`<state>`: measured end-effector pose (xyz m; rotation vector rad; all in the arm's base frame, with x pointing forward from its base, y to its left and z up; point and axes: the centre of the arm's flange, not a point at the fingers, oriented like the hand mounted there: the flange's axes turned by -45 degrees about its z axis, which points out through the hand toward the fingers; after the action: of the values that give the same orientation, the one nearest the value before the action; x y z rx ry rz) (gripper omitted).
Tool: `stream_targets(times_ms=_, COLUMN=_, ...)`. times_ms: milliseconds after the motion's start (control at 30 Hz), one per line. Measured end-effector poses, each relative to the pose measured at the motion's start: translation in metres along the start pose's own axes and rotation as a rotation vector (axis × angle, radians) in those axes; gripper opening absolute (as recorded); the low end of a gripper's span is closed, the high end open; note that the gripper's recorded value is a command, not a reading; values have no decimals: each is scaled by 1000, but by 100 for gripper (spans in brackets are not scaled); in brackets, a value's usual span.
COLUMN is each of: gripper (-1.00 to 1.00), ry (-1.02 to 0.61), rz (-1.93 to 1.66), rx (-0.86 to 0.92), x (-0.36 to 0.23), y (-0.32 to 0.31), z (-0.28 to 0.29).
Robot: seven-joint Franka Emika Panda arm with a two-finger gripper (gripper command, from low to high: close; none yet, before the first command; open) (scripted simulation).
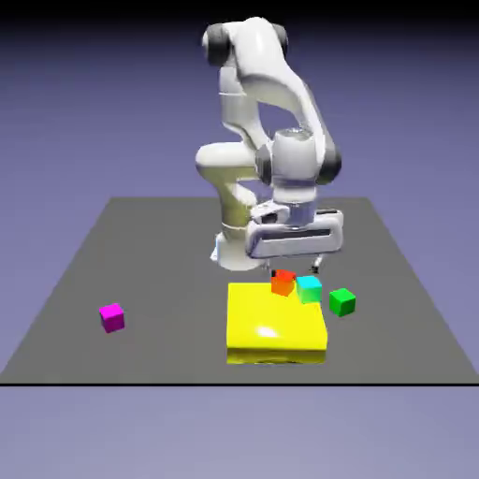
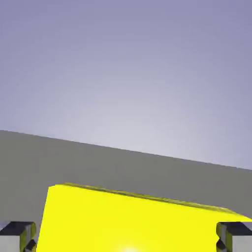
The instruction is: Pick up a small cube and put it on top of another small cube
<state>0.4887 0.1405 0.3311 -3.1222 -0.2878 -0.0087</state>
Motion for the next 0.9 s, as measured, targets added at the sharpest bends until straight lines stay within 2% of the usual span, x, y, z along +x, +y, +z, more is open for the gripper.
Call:
stream_targets(times_ms=400, gripper=0, ry=-583, rz=-87, rx=-30, x=15, y=-102, z=117)
stream_targets(times_ms=900, gripper=0, ry=-1295, rz=-224, rx=-179, x=-43, y=-211, z=246)
